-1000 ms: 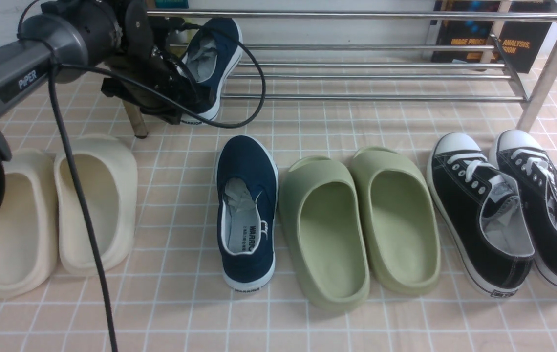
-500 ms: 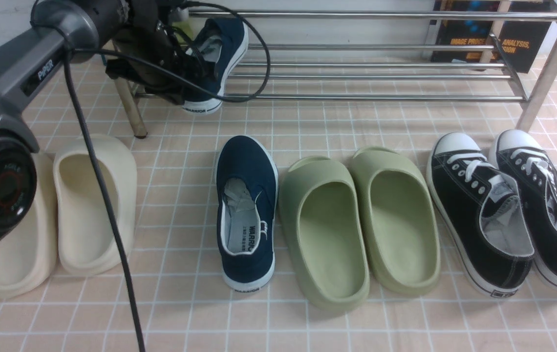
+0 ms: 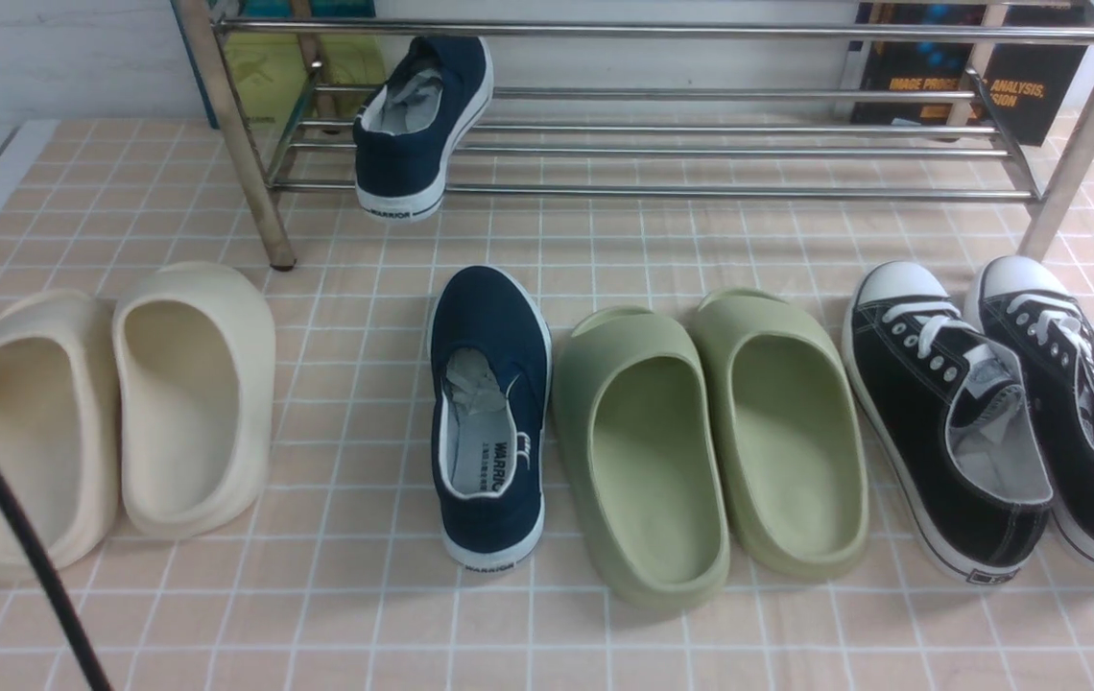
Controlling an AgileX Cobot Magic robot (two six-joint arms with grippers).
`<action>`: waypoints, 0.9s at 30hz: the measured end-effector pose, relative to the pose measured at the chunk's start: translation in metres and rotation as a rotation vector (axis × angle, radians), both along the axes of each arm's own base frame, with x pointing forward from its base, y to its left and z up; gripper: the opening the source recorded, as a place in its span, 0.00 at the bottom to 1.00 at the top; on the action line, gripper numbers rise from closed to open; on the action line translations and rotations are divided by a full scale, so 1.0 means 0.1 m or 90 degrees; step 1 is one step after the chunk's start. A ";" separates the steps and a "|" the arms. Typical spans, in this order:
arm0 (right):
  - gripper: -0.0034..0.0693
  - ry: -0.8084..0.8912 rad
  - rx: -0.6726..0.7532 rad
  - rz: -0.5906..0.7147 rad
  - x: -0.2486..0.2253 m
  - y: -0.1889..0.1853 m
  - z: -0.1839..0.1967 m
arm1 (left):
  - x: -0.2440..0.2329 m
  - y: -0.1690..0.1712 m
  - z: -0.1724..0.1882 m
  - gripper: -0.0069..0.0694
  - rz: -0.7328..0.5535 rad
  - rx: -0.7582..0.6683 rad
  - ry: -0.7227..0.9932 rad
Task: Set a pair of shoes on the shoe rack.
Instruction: Use the left arm to grab the shoe closest to it
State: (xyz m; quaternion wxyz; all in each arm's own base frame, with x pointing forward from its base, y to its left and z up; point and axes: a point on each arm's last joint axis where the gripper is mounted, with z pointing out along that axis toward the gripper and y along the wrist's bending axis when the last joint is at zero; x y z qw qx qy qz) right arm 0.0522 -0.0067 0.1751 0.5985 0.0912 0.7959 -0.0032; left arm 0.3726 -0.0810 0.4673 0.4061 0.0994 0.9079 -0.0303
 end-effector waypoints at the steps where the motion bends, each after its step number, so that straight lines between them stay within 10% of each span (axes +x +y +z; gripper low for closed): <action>1: 0.37 0.000 0.000 0.000 0.00 0.00 0.00 | -0.01 0.00 0.01 0.11 0.000 0.000 0.000; 17: 0.37 0.000 0.000 0.000 0.00 0.00 0.00 | -1.43 -0.32 -0.99 0.12 -0.003 0.084 0.155; 27: 0.37 0.000 0.000 0.000 0.00 0.00 0.00 | -1.38 -0.44 -1.78 0.26 0.000 0.062 0.255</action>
